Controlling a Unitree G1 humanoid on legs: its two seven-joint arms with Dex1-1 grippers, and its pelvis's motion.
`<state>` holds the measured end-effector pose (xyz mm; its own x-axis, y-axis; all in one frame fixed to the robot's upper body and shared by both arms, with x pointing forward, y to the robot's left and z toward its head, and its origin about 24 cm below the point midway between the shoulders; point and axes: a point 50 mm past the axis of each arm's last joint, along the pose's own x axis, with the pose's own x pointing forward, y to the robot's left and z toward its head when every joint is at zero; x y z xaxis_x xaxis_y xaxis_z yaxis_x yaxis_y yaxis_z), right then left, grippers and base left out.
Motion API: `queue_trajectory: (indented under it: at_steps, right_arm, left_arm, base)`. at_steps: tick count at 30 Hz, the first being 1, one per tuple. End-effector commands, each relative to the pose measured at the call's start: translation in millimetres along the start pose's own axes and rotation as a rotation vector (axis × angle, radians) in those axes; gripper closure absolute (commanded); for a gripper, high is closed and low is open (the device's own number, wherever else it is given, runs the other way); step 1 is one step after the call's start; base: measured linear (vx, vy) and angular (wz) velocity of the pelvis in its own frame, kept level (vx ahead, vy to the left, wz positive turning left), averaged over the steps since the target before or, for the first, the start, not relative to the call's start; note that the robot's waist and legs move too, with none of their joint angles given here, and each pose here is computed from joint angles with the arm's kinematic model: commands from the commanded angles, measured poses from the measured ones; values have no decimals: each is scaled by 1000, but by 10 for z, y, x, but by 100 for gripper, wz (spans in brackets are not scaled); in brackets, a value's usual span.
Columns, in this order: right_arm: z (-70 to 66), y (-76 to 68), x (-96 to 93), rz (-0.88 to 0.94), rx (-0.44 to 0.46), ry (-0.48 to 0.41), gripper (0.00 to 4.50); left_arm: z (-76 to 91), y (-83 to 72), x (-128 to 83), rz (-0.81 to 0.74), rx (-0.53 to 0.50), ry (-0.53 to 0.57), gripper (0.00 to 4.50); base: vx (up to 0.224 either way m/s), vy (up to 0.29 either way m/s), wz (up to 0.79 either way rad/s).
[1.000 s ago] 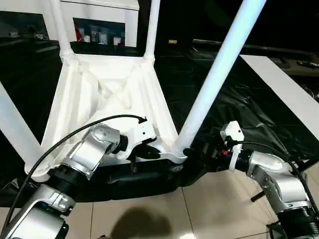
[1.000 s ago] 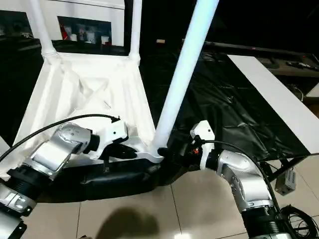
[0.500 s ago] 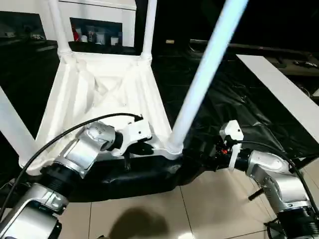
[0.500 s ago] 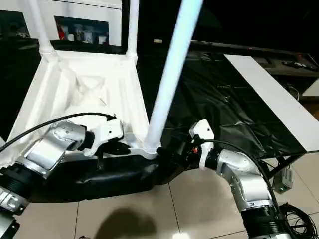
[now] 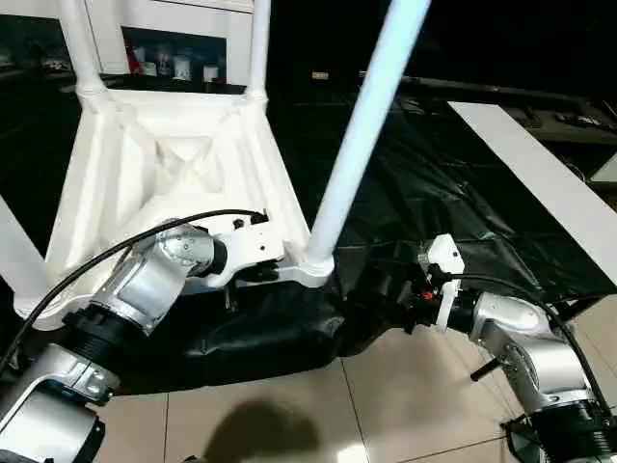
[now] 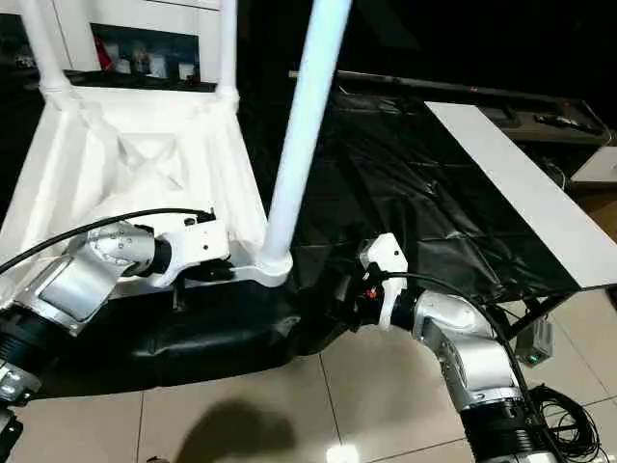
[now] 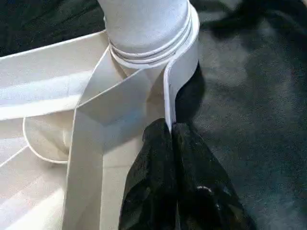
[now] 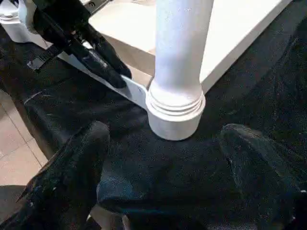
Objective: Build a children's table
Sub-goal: Rotate leg to tighten
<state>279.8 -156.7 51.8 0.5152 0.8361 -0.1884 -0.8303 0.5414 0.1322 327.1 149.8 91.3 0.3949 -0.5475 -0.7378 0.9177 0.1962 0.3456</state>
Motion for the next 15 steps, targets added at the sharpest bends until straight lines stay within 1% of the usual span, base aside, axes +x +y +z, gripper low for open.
queue_trajectory:
  at_steps: [1, 2, 3, 5, 6, 7, 9, 10, 11, 14, 15]
  right_arm:
    - [14, -10, 0, -5, -15, 1, 47]
    - [14, -5, 5, -3, -15, 0, 47]
    - [11, 6, 8, -3, -15, -3, 47]
    - [4, 23, 8, -6, -12, -9, 47]
    - [3, 25, 7, -7, -11, -9, 47]
    - [-4, 30, -6, -16, -6, -16, 47]
    - [-20, 41, -37, -33, 2, -24, 47]
    - [-27, 44, -51, -42, 2, -26, 47]
    - [-37, 52, -64, -48, 7, -29, 47]
    - [-54, 76, -82, -52, 16, -34, 47]
    - [-56, 80, -82, -51, 17, -34, 47]
  left_arm:
    - [-34, 18, -85, 13, 13, 62, 396]
    - [-2, -14, -113, -13, -3, 42, 396]
    - [52, -65, -159, -43, -36, -2, 389]
    - [117, -123, -215, -60, -86, -75, 363]
    - [126, -131, -223, -61, -94, -87, 354]
    - [149, -171, -255, -58, -132, -135, 354]
    - [143, -258, -323, -55, -188, -187, 327]
    - [122, -288, -348, -50, -203, -190, 327]
    - [58, -338, -393, -60, -211, -160, 308]
    - [-66, -445, -498, -109, -221, -82, 288]
    - [-84, -460, -517, -119, -223, -68, 266]
  base:
    - [0, 0, 0]
    - [0, 0, 0]
    - [0, 0, 0]
    - [0, 0, 0]
    - [0, 0, 0]
    - [0, 0, 0]
    - [0, 0, 0]
    - [0, 0, 0]
    - [0, 0, 0]
    - [0, 0, 0]
    - [0, 0, 0]
